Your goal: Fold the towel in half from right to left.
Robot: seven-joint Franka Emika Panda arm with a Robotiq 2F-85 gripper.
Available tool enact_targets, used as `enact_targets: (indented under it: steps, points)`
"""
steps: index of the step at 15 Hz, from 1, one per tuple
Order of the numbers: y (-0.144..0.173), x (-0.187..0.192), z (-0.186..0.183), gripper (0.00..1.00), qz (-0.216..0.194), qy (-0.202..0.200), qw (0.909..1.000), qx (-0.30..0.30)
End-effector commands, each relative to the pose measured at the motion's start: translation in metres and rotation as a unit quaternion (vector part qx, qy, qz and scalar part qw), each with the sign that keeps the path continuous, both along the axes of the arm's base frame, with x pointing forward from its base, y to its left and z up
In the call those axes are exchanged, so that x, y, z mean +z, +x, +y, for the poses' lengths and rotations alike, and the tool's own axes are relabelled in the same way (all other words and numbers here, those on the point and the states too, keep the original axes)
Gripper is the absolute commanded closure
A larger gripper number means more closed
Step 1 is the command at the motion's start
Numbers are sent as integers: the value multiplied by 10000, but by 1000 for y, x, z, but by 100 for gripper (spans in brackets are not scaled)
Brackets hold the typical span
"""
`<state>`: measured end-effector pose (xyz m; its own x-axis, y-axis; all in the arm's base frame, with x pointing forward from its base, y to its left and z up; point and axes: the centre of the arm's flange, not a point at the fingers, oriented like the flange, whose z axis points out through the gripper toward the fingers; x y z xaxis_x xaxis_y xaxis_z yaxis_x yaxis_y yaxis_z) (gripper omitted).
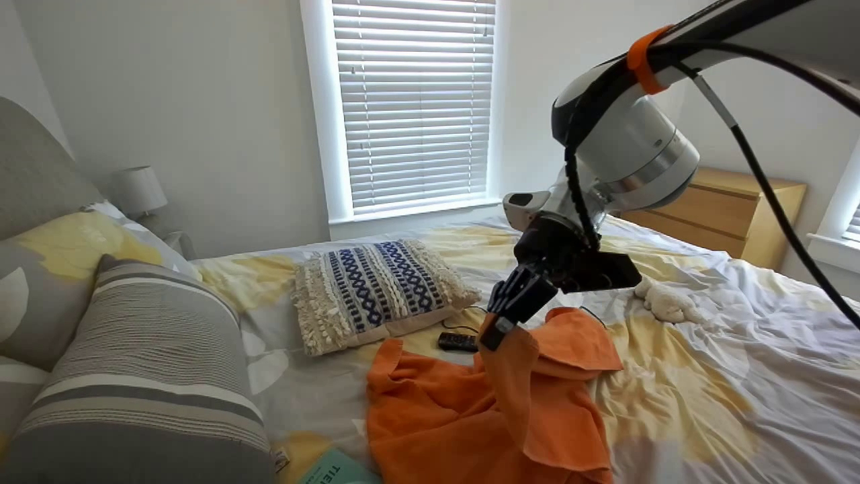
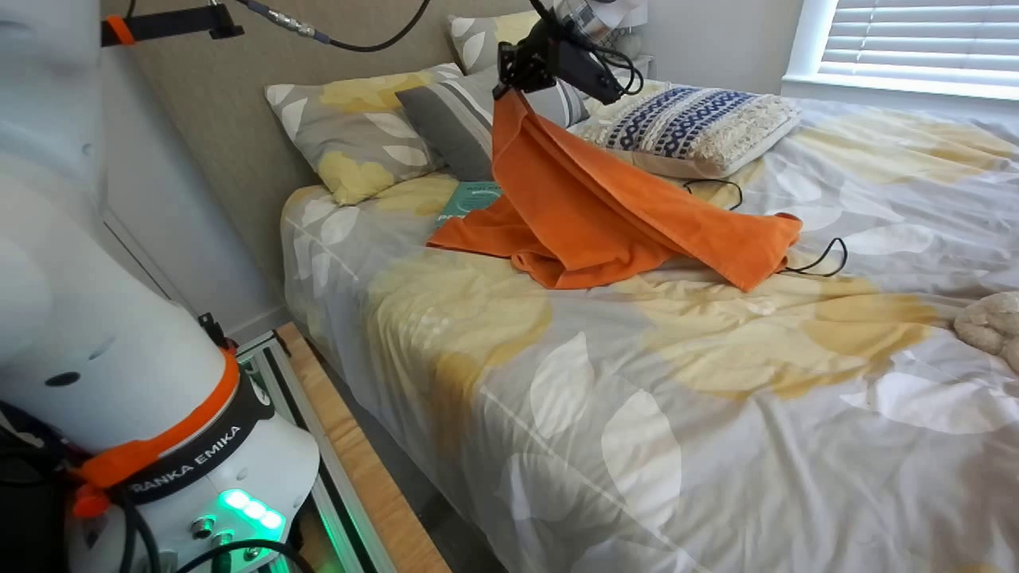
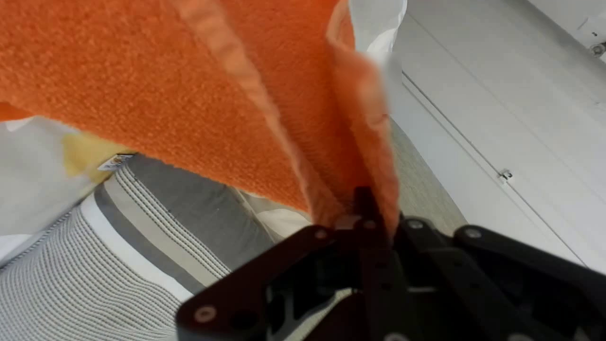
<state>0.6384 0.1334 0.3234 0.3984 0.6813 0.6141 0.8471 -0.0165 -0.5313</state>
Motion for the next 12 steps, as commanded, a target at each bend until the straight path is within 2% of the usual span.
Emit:
enact_targets:
  steps: [1,3,4,7,12]
  points:
    - [7,-20,28,99,227,664,9974,136]
    - [11,-21,31,99,293,1077,9937,57]
    - [0,-20,27,97,187,593,9981,22]
    - [4,-23,28,97,245,856,9960,4]
    - [6,-20,27,97,216,878,9959,-8]
